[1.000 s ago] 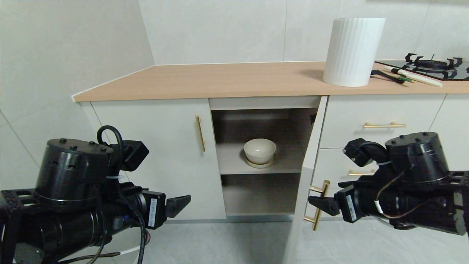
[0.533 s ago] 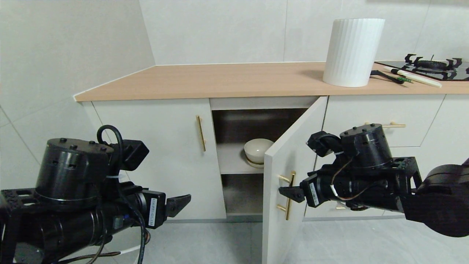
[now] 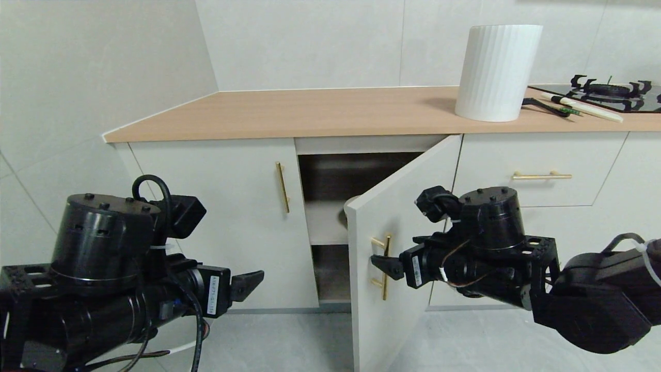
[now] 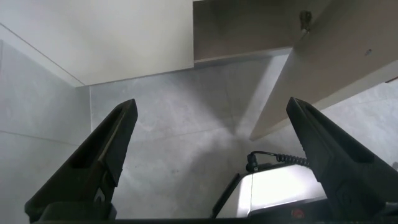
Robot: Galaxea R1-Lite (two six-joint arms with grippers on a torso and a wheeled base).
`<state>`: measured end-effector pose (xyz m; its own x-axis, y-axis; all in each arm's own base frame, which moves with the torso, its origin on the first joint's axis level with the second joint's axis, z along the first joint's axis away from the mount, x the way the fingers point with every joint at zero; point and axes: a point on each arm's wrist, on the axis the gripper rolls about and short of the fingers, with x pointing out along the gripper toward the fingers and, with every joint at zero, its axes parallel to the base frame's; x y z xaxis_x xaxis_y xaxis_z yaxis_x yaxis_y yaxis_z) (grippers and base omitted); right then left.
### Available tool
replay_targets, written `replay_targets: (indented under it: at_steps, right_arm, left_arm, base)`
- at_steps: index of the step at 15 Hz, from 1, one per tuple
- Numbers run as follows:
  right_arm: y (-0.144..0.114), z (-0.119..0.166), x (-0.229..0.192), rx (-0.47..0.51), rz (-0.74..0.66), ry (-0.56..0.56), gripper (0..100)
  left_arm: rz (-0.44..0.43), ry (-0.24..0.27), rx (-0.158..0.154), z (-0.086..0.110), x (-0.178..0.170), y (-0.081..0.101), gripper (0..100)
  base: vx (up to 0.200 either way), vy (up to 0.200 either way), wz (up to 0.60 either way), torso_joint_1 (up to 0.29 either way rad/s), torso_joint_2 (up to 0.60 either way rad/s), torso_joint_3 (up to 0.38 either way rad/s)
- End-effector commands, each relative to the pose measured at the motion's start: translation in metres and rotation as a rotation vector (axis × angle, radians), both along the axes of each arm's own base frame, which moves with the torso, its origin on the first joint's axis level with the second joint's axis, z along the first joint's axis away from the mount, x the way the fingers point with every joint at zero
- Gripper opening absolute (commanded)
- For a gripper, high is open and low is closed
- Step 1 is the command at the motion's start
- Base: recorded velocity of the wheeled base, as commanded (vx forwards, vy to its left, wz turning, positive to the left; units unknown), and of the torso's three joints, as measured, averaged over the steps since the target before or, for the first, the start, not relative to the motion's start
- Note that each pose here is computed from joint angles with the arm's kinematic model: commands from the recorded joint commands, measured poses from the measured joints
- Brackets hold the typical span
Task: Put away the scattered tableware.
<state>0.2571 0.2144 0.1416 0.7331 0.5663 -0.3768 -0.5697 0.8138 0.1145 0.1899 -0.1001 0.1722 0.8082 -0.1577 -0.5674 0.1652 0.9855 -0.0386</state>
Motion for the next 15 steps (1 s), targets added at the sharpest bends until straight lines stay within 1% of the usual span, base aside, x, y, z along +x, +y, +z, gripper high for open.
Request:
replay_targets:
  at_steps: [1,4,6,8,9,10,11,12,13,14,15]
  right_arm:
    - [0.004,0.002,-0.011,0.029,0.039,-0.006,100]
    - [0.014,0.003,-0.026,0.079,0.091,-0.057,100]
    - [0.012,0.008,-0.032,0.094,0.096,-0.081,100]
    - [0.000,0.028,-0.039,0.116,0.086,-0.117,100]
    - [-0.010,0.031,-0.034,0.100,0.054,-0.121,100]
    - [-0.024,0.035,-0.028,0.061,0.019,-0.127,100]
    - [-0.041,0.033,-0.015,-0.050,-0.025,-0.110,100]
    - [-0.043,0.027,-0.004,-0.076,-0.048,-0.077,100]
    - [-0.040,0.015,0.011,-0.088,-0.072,-0.045,100]
    - [-0.038,0.005,0.021,-0.091,-0.090,-0.028,100]
    - [-0.031,-0.012,0.041,-0.066,-0.148,-0.012,100]
  left_arm:
    - [0.001,0.004,0.002,-0.001,0.001,0.000,100]
    - [-0.001,0.008,0.004,-0.002,0.001,-0.001,100]
    - [0.002,0.008,0.006,-0.002,0.002,-0.001,100]
    - [0.001,0.008,0.004,-0.002,0.001,-0.001,100]
    - [0.001,0.008,0.004,-0.002,0.001,-0.001,100]
    - [0.001,0.006,0.003,-0.002,0.001,-0.001,100]
    - [0.001,0.006,0.005,-0.002,0.002,-0.001,100]
    - [0.001,0.004,0.005,-0.001,0.001,-0.001,100]
    - [0.001,0.003,0.004,-0.001,0.001,-0.001,100]
    - [0.001,0.001,0.003,-0.001,0.001,0.000,100]
    - [0.001,-0.001,0.002,0.000,0.001,0.000,100]
  base:
    - [0.000,0.000,0.00,0.000,0.00,0.000]
    - [0.000,0.000,0.00,0.000,0.00,0.000]
    - [0.000,0.000,0.00,0.000,0.00,0.000]
    - [0.000,0.000,0.00,0.000,0.00,0.000]
    - [0.000,0.000,0.00,0.000,0.00,0.000]
    - [0.000,0.000,0.00,0.000,0.00,0.000]
    - [0.000,0.000,0.00,0.000,0.00,0.000]
    - [0.000,0.000,0.00,0.000,0.00,0.000]
    - [0.000,0.000,0.00,0.000,0.00,0.000]
    - [0.000,0.000,0.00,0.000,0.00,0.000]
    - [0.000,0.000,0.00,0.000,0.00,0.000]
